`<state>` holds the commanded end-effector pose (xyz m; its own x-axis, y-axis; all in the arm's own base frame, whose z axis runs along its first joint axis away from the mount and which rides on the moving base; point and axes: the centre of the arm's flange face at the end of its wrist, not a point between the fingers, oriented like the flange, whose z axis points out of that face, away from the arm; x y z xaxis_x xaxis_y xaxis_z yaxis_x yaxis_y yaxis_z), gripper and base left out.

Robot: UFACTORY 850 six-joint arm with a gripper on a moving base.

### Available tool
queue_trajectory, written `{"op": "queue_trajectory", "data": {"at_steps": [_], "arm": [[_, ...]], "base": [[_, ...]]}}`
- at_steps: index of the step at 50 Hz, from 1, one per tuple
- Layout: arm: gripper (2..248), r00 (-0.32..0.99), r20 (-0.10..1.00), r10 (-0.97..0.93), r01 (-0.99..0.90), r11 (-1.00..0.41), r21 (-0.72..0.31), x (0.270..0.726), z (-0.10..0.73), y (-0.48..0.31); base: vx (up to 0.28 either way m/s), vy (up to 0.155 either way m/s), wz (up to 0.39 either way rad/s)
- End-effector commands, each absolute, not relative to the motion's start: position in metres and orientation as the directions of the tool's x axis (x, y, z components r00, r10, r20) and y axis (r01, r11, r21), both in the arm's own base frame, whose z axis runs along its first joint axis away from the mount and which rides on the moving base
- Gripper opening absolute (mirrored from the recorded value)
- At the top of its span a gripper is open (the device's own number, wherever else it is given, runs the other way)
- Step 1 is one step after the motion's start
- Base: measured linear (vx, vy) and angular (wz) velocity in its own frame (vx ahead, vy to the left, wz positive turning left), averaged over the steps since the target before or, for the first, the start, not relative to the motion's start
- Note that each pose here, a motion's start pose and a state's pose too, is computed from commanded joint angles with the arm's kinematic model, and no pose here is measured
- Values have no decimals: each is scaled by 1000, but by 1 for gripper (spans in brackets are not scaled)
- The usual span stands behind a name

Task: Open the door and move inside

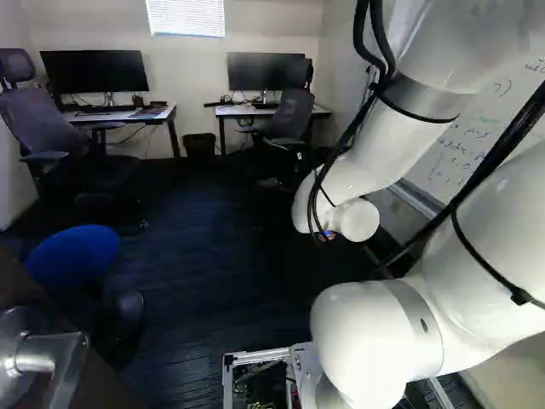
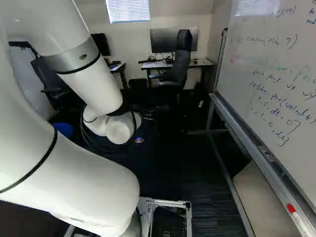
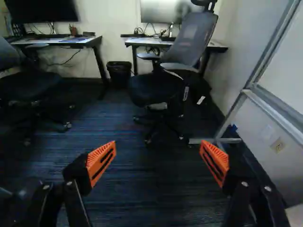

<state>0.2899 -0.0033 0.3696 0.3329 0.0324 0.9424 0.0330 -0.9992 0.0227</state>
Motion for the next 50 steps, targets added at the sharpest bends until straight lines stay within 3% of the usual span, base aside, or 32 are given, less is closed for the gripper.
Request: {"op": "queue_trajectory", "data": {"at_steps": [50], "arm": [[247, 326, 946, 0, 0, -1000, 0, 270, 366, 0]], "base": [[0, 0, 0]]}}
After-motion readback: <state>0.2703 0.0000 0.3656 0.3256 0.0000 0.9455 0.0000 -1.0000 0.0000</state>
